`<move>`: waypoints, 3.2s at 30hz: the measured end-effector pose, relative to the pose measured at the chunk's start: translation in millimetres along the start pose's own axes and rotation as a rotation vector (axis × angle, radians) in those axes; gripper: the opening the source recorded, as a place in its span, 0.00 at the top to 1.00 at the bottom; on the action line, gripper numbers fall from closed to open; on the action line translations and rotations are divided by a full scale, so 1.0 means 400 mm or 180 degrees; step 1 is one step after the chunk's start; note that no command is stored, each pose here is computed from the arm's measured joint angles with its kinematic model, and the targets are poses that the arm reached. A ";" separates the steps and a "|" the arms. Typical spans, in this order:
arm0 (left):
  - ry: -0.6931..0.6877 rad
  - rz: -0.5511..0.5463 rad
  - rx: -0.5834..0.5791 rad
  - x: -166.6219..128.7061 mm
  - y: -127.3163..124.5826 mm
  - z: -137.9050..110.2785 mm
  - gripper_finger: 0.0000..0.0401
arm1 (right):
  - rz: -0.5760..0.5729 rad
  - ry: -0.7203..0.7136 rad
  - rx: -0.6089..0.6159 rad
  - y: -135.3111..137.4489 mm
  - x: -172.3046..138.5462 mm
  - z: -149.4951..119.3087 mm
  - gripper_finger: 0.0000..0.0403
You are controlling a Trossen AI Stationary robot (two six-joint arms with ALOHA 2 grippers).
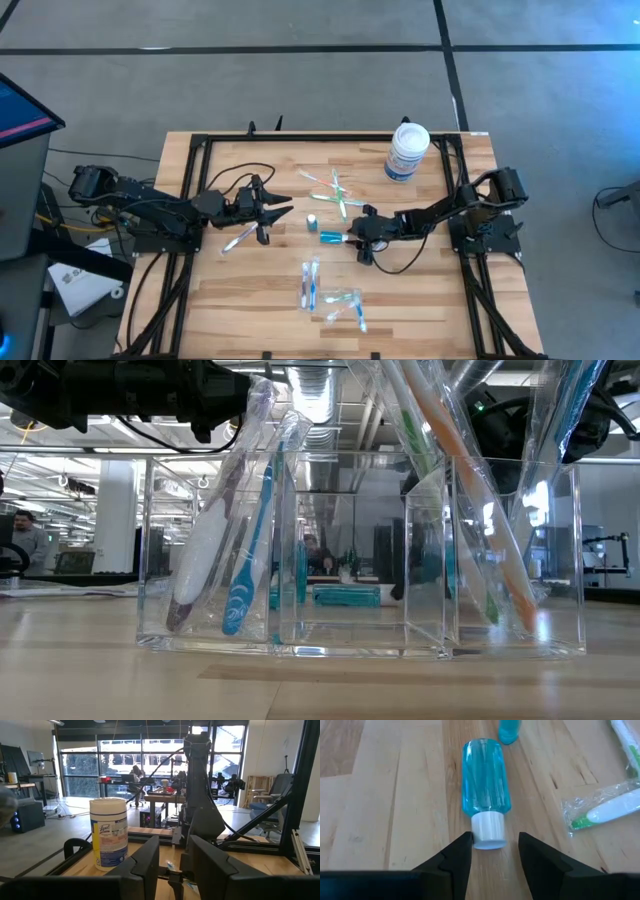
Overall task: Pick & Place toothbrushing station
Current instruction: Put the blue mouthwash bottle into the transparent organizer
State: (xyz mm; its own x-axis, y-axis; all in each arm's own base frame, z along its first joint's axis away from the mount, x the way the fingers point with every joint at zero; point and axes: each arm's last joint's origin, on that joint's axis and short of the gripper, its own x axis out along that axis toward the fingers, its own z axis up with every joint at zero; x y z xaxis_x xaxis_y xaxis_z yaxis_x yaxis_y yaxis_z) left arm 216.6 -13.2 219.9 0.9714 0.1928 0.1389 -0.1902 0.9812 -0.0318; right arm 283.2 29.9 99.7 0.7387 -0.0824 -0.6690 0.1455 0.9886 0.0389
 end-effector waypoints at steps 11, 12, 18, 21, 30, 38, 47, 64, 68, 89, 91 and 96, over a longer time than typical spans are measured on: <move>0.0000 0.0013 0.0000 0.000 0.000 0.000 0.74 | 0.0000 0.0000 0.0000 0.000 0.000 0.000 0.66; 0.0000 0.0015 0.0000 0.000 0.000 0.000 0.74 | 0.0000 0.0000 0.0000 0.000 0.000 0.000 0.66; 0.0000 0.0013 0.0000 0.000 0.000 0.000 0.74 | 0.0013 -0.0055 -0.0015 0.001 0.000 0.004 0.64; 0.0000 0.0013 0.0000 0.000 0.000 0.000 0.74 | 0.0065 -0.0091 -0.0017 0.002 0.000 0.007 0.63; 0.0000 0.0012 0.0000 0.000 0.000 0.000 0.74 | 0.0071 -0.0066 -0.0095 0.002 0.000 0.006 0.62; 0.0002 0.0010 -0.0001 0.000 0.000 0.000 0.74 | 0.0068 -0.0056 -0.0106 0.002 0.000 0.005 0.67; 0.0004 0.0008 0.0000 0.000 0.000 0.000 0.74 | 0.0065 -0.0060 -0.0104 0.002 0.000 0.005 0.77; 0.0013 0.0000 0.0003 0.000 0.000 -0.001 0.74 | 0.0221 -0.0194 -0.0167 0.007 0.000 0.017 0.89; 0.0013 0.0001 0.0003 0.000 0.000 -0.001 0.74 | 0.0277 -0.0228 -0.0201 0.009 0.000 0.019 0.85; 0.0021 0.0011 0.0005 0.000 0.000 -0.002 0.74 | 0.0310 -0.0254 -0.0068 0.027 0.004 0.057 0.54; 0.0021 0.0011 0.0005 0.000 0.000 -0.002 0.74 | 0.0309 -0.0257 -0.0061 0.027 0.003 0.057 0.52; 0.0021 0.0010 0.0005 0.000 0.000 -0.002 0.74 | 0.0294 -0.0245 -0.0061 0.026 0.004 0.056 0.49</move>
State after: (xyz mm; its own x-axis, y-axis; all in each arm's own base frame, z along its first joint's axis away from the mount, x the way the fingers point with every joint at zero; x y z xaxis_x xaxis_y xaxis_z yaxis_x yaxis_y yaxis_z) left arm 216.7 -13.2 219.3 0.9717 0.1957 0.1322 -0.1934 0.9806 -0.0307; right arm 300.6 37.2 115.9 0.7968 0.0004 -0.6042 0.0624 0.9946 0.0830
